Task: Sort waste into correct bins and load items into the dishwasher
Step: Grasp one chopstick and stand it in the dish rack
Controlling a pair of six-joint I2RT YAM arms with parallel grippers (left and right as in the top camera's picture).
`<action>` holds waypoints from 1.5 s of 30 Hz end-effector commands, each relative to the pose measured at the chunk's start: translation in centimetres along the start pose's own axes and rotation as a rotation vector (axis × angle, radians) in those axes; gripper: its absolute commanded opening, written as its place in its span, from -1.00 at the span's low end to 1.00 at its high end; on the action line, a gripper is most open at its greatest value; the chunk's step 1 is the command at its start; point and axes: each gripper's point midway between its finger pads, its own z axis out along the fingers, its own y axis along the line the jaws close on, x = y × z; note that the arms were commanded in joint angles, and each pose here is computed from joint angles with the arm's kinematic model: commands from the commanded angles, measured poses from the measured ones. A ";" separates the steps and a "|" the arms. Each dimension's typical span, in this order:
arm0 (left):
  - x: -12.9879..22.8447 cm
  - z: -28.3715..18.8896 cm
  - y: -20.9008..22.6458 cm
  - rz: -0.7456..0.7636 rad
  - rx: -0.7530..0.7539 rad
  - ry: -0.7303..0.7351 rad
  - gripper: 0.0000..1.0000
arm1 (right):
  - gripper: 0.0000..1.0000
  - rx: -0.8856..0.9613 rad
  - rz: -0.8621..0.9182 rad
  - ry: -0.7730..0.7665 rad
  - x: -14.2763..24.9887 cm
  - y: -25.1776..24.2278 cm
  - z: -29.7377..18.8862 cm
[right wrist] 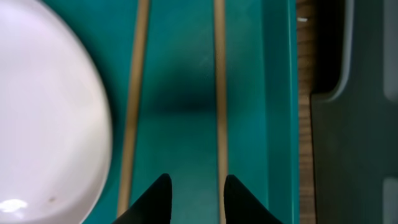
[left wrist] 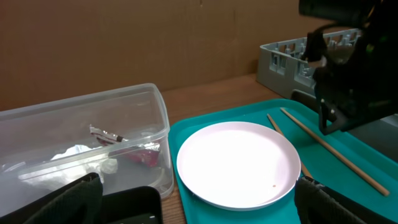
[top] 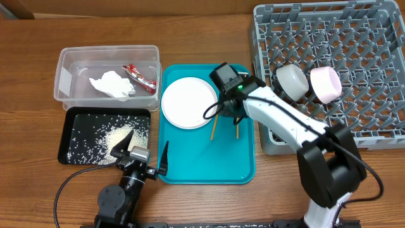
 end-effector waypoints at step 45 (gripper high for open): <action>0.1 0.0 0.2 -0.017 -0.010 -0.002 1.00 | -0.10 0.002 -0.176 -0.171 -7.3 -5.7 -8.9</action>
